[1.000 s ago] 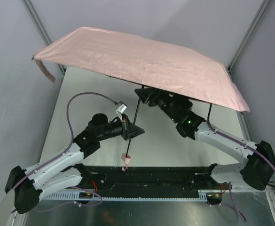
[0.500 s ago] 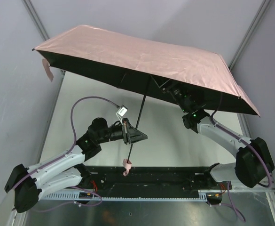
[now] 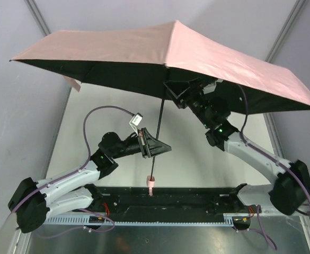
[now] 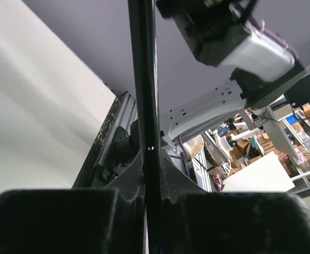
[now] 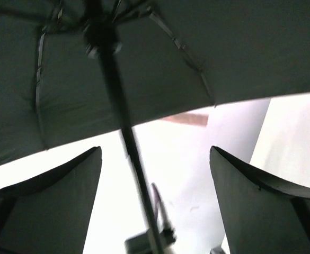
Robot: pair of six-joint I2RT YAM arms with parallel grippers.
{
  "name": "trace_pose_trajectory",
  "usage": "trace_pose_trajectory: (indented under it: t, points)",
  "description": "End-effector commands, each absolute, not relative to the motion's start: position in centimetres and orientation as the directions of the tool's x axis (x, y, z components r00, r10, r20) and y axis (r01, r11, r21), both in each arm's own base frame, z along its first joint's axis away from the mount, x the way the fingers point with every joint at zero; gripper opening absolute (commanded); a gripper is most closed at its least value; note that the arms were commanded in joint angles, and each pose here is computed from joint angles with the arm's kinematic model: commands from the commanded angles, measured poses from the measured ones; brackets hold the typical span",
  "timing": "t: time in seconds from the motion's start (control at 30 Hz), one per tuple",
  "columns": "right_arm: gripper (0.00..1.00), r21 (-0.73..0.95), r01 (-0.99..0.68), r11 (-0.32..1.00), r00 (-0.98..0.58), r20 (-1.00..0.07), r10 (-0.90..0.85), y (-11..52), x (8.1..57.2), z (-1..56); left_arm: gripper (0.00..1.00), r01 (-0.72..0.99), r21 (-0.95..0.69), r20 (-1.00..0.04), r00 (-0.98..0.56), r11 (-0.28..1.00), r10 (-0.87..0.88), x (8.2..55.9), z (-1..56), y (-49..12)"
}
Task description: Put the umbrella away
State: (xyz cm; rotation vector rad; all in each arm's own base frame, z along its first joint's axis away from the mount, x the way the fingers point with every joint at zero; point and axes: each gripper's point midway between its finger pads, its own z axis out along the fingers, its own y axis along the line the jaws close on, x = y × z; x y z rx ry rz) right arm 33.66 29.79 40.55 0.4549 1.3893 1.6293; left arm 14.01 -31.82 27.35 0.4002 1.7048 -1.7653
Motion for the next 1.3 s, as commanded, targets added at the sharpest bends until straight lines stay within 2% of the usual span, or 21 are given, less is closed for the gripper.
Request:
trace_pose_trajectory:
  t: [0.0,0.17,0.33,0.5,0.67,0.8,1.13,1.27]
  points:
    - [0.89,0.884,-0.453,0.112,-0.445,-0.333,0.831,27.3,28.9,45.8,0.0,0.796,-0.604,-0.714,-0.569,-0.053,-0.408,14.8,35.7,-31.2]
    - [0.91,0.894,-0.443,0.066,-0.492,-0.304,0.816,26.4,28.9,46.1,0.0,0.801,-0.586,-0.729,-0.588,-0.127,-0.35,14.0,36.8,-32.1]
    - [0.89,0.839,-0.543,-0.02,-0.472,-0.286,0.834,26.7,30.7,47.8,0.0,0.792,-0.574,-0.728,-0.609,-0.208,-0.314,12.1,36.9,-32.2]
    - [0.88,0.752,-0.649,-0.113,-0.463,-0.273,0.843,26.7,31.2,50.2,0.0,0.791,-0.565,-0.731,-0.612,-0.234,-0.302,11.1,36.5,-31.9]
    - [0.86,0.7,-0.706,-0.112,-0.438,-0.306,0.845,26.8,31.6,51.0,0.0,0.768,-0.6,-0.715,-0.64,-0.223,-0.28,11.3,35.0,-32.2]
    - [0.79,0.681,-0.724,-0.106,-0.437,-0.334,0.835,27.1,31.3,50.8,0.0,0.758,-0.612,-0.707,-0.652,-0.224,-0.273,11.3,34.5,-32.3]
    - [0.83,0.664,-0.745,-0.069,-0.361,-0.314,0.878,26.2,32.1,51.1,0.0,0.717,-0.669,-0.674,-0.696,-0.194,-0.249,11.8,32.1,-33.1]
    - [0.81,0.659,-0.75,-0.05,-0.349,-0.331,0.877,26.8,32.6,52.1,0.0,0.694,-0.697,-0.657,-0.719,-0.178,-0.228,11.7,30.7,-33.4]
